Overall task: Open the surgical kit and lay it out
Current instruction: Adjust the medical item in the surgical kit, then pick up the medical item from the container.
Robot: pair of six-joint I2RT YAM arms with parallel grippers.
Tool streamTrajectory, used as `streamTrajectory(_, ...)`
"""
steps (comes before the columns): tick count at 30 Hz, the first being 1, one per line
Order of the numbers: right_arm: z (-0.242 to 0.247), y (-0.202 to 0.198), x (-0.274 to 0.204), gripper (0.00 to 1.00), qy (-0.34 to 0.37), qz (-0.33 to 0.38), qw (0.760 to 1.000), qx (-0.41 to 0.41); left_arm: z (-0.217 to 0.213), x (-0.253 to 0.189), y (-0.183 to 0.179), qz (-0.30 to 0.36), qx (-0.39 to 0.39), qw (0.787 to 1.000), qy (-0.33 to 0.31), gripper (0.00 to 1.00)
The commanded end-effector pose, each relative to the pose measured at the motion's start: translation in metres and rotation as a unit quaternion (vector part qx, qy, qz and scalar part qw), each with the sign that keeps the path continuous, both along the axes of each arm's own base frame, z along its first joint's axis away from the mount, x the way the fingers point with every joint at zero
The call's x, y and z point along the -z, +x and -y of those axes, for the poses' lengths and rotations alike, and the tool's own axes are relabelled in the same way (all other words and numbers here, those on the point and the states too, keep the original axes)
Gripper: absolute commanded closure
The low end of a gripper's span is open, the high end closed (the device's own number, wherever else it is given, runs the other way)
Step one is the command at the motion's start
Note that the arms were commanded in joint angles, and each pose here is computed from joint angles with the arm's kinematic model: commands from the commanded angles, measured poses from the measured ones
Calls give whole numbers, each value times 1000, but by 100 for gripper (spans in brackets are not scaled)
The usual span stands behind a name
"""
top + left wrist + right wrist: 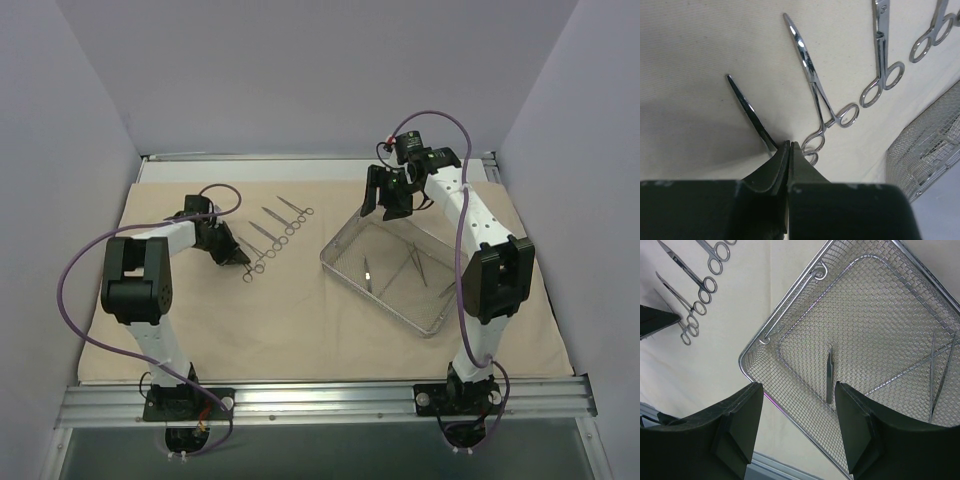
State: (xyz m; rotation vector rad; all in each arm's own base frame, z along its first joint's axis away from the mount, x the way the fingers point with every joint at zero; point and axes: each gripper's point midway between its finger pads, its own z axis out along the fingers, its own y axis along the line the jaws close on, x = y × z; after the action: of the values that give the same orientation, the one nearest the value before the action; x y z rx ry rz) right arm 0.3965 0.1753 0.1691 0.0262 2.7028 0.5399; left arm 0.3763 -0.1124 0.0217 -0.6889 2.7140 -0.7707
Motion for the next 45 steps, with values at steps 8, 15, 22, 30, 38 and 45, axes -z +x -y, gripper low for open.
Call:
streamTrajectory(8, 3, -1, -13, 41, 2, 9, 1000, 1, -14, 8, -16, -21, 6, 999, 28, 98)
streamTrajectory(15, 4, -3, -10, 40, 0, 7, 1000, 0, -18, 8, -20, -21, 0, 999, 29, 98)
streamTrajectory(22, 5, -4, -8, 40, -3, 6, 1000, -1, -18, 5, -19, -16, -3, 999, 31, 98)
streamTrajectory(30, 27, -28, 41, 0, -79, -36, 996, -26, -13, -58, 15, 75, -2, 997, 16, 76)
streamTrajectory(38, 11, -55, 83, 5, -112, -74, 990, -51, 7, -137, 22, 162, 38, 986, 13, 59)
streamTrajectory(45, -5, -62, 117, 39, -130, -86, 986, -59, 21, -137, 5, 160, 57, 985, 9, 60)
